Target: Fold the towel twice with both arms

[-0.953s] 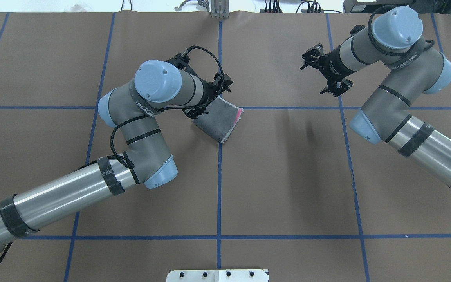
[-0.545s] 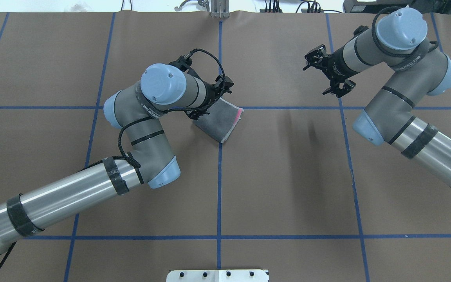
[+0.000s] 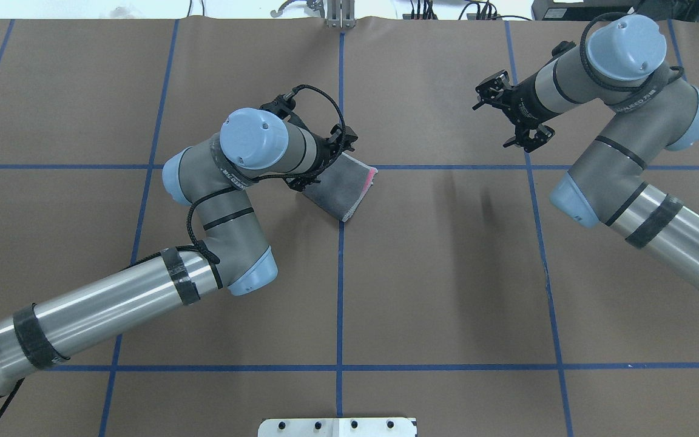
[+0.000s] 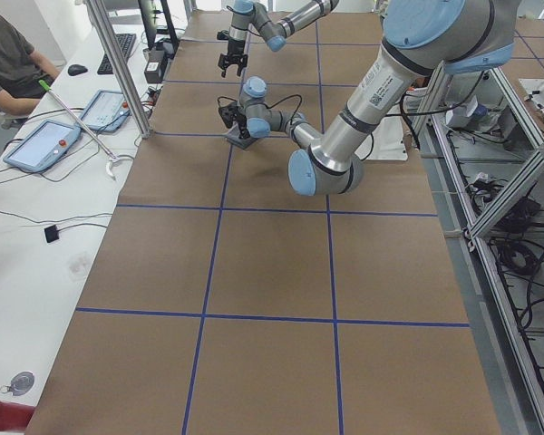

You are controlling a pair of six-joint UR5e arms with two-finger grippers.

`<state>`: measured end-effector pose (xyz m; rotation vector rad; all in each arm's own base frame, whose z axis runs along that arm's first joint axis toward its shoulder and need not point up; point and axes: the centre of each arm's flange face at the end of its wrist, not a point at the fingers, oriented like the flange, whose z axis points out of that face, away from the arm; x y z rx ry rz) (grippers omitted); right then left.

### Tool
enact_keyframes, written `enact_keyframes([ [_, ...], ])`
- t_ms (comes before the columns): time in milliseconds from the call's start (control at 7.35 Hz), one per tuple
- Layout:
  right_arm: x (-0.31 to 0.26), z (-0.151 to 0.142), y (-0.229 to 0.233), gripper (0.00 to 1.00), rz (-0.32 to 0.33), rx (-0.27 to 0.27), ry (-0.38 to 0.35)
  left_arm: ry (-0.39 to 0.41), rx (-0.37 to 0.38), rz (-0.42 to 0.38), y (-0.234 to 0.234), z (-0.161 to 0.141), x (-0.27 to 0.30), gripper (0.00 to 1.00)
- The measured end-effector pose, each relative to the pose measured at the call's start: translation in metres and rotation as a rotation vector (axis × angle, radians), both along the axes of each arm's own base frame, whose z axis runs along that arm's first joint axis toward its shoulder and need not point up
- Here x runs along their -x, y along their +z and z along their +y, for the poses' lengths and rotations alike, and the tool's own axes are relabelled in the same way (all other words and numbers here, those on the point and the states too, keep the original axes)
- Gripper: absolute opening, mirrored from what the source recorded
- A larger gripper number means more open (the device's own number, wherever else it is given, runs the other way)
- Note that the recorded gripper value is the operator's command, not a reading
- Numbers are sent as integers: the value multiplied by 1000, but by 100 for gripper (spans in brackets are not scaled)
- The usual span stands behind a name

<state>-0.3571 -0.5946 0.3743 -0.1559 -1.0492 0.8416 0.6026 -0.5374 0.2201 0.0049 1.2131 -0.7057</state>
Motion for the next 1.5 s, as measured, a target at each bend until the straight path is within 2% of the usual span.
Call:
enact_keyframes([
  [545, 1, 1, 0, 100, 2, -2, 2, 43, 22, -4, 40, 21, 25, 100],
  [1089, 1, 1, 1, 100, 3, -1, 1, 47, -6, 44, 14, 27, 44, 100],
  [1497, 23, 8, -16, 100, -9, -16, -14, 54, 25, 15, 9, 24, 52, 98],
])
